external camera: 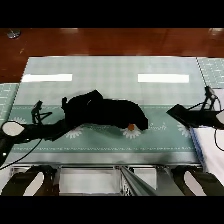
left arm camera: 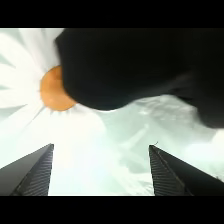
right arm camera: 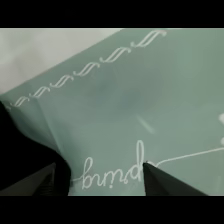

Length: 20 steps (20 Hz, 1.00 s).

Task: Fold the shirts.

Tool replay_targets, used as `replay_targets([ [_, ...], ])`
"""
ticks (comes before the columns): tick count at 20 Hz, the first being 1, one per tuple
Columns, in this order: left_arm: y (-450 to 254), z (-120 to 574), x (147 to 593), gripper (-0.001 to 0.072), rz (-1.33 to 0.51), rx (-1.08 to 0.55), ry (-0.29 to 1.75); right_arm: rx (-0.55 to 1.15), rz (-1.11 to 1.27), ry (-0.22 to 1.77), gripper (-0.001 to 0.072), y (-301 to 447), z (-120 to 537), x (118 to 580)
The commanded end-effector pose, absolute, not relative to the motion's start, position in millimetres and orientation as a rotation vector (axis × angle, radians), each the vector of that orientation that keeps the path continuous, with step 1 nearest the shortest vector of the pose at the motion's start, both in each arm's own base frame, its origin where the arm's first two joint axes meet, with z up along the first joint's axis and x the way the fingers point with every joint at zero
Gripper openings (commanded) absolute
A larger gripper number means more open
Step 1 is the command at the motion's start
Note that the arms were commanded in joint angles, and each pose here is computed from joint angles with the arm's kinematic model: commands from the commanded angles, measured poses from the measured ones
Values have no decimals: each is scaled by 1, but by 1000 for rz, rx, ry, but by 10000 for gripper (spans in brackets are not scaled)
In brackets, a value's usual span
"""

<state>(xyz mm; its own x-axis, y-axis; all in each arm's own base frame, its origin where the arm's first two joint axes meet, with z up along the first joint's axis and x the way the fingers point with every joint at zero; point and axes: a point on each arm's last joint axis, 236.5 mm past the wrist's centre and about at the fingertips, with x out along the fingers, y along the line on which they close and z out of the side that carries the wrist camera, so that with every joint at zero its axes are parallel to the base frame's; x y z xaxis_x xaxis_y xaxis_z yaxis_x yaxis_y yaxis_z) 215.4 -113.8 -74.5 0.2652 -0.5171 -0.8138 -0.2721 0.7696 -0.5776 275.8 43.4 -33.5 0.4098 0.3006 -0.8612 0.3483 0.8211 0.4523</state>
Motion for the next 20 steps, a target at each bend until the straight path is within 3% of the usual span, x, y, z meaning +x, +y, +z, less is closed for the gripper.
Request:
replay_targets([
  [1, -117, -96, 231, 697, -115, -790, 1276, 606, 81, 1235, 620, 84, -51, 260],
  [4, -115, -82, 272, 697, -112, -844, 1123, 599, 116, 1268, 620, 109, -61, 259],
  [7, -114, -84, 285, 678, -116, -839, 1098, 622, 135, 1288, 620, 129, -71, 262],
  [8, -114, -84, 287, 548, -127, -824, 1100, 640, 139, 1290, 620, 135, -73, 264],
  [9, -117, -81, 287, 138, -161, -793, 1100, 666, 142, 1295, 620, 141, -75, 265],
  [10, -119, -76, 290, 23, -194, -757, 1089, 679, 153, 1301, 620, 148, -77, 265],
  [20, -134, -32, 311, 24, -328, -703, 1038, 740, 174, 1344, 618, 168, -100, 282],
])
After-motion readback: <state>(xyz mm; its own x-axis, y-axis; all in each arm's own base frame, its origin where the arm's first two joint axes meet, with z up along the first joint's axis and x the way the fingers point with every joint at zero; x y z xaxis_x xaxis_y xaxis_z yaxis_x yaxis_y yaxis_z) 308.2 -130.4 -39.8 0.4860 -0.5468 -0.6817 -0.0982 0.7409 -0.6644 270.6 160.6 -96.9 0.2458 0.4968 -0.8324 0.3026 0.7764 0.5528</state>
